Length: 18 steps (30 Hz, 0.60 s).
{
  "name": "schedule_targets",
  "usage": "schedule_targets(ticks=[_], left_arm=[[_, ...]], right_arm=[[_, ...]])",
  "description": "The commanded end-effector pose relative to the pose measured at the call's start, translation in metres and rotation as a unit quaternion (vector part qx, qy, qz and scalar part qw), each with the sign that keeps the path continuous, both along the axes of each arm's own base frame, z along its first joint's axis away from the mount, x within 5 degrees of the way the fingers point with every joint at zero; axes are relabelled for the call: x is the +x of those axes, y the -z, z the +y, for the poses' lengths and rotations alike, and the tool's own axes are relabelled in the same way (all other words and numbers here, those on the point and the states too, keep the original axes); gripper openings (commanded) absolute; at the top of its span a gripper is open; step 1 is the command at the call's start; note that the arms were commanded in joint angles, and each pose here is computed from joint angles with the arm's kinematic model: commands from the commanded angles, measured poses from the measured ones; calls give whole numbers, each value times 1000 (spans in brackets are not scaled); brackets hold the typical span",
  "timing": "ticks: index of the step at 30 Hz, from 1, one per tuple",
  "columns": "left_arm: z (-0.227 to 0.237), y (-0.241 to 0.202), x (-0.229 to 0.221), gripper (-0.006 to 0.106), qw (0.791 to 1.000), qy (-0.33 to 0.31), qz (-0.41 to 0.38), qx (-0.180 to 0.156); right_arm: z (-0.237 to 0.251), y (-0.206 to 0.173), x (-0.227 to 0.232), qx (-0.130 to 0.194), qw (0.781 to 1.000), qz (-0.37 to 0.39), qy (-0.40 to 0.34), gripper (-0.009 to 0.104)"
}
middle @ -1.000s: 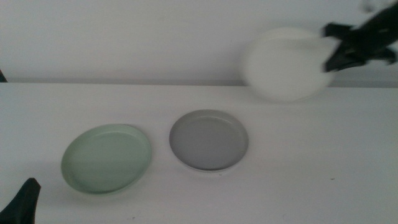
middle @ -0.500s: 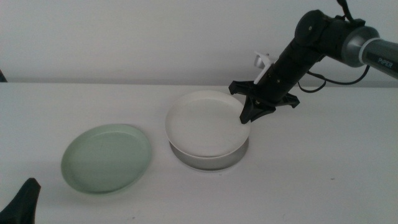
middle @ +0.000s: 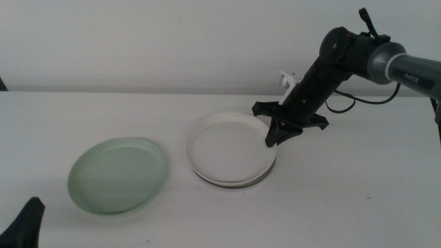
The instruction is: Stack the three bowls on top of each other.
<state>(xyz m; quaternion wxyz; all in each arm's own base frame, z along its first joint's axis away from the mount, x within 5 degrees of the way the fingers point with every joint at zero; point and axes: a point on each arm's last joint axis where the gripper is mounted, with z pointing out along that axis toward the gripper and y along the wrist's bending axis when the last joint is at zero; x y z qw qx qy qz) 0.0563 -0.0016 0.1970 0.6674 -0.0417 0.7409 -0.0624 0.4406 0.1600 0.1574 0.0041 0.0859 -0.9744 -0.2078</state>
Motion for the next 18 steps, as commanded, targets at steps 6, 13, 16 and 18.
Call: schedule_targets(ticks=[6,13,16,18], left_arm=[[0,10,-1,94,1000,-1,-9,-7],[0,10,-1,94,1000,-1,-9,-7],[0,10,-1,94,1000,-1,-9,-7],[0,10,-1,94,1000,-1,-9,-7]], right_arm=[[-2,-31,-2,10,999,-48,-21,28],[-23,-118,-27,-21,991,-121,-44,83],[-33,-162,-51,-18,987,-152,-57,86],[-38,-183,-74,-8,982,-179,-60,86]])
